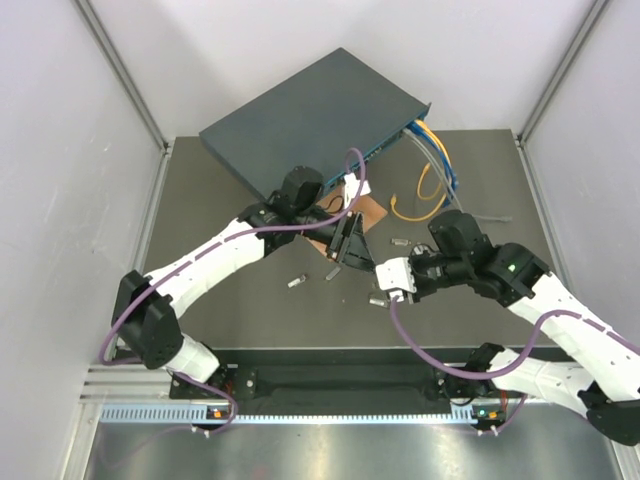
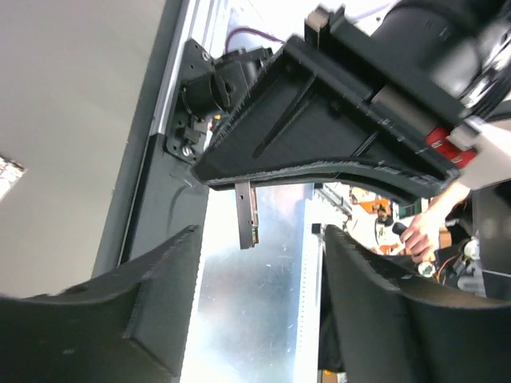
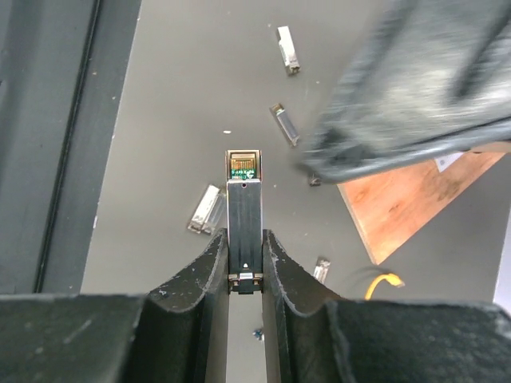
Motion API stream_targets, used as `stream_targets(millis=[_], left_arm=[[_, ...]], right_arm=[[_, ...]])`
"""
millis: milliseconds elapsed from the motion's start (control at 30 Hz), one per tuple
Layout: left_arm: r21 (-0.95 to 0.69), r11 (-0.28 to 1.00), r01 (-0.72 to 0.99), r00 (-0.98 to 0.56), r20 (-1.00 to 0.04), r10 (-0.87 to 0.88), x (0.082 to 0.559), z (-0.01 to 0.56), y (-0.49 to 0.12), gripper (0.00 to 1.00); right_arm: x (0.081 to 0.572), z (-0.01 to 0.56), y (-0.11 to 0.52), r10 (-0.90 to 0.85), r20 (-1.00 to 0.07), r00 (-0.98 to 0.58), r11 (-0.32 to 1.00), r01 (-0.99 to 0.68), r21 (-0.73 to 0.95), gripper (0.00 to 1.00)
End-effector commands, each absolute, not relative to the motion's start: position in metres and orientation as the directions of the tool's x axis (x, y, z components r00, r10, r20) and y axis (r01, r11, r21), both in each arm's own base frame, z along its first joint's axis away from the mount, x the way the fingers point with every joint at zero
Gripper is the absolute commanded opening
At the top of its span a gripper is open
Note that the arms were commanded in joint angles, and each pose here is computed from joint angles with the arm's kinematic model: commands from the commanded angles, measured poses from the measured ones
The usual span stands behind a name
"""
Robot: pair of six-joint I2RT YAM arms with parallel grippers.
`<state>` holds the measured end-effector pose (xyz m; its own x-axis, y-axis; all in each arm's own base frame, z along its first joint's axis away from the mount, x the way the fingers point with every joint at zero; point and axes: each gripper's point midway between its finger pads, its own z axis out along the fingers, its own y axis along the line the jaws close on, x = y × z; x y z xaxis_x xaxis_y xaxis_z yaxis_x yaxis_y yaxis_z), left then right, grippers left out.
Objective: Insert the plug into the switch port
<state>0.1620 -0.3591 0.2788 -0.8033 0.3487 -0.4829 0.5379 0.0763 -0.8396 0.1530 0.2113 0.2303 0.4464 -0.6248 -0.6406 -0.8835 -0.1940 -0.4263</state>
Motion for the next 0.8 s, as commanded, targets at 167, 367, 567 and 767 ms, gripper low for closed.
stream_targets(millis=[167, 367, 567, 767], left_arm=[[-0.841, 0.072, 0.536, -0.785, -0.464, 0.410, 0.137, 0.261, -0.364, 0.57], [-0.837, 0.058, 0.544, -0.772, -0.472, 0.426, 0.135, 0.261, -0.371, 0.26], [-0.835, 0.056, 0.547, -0.770, -0.476, 0.424, 0.134, 0.263, -0.370, 0.00], [-0.834, 0.061, 0.549, -0.769, -0.475, 0.427, 0.133, 0.261, -0.368, 0.00]], right_arm=[[0.162, 0.261, 0.232, -0.563, -0.658, 0.500, -0.185, -0.852, -0.489, 0.00], [0.161, 0.267, 0.236, -0.556, -0.657, 0.510, -0.188, -0.847, -0.498, 0.00], [0.163, 0.255, 0.221, -0.607, -0.612, 0.507, -0.186, -0.839, -0.511, 0.20], [0.166, 0.246, 0.206, -0.657, -0.581, 0.481, -0.151, -0.839, -0.523, 0.30]])
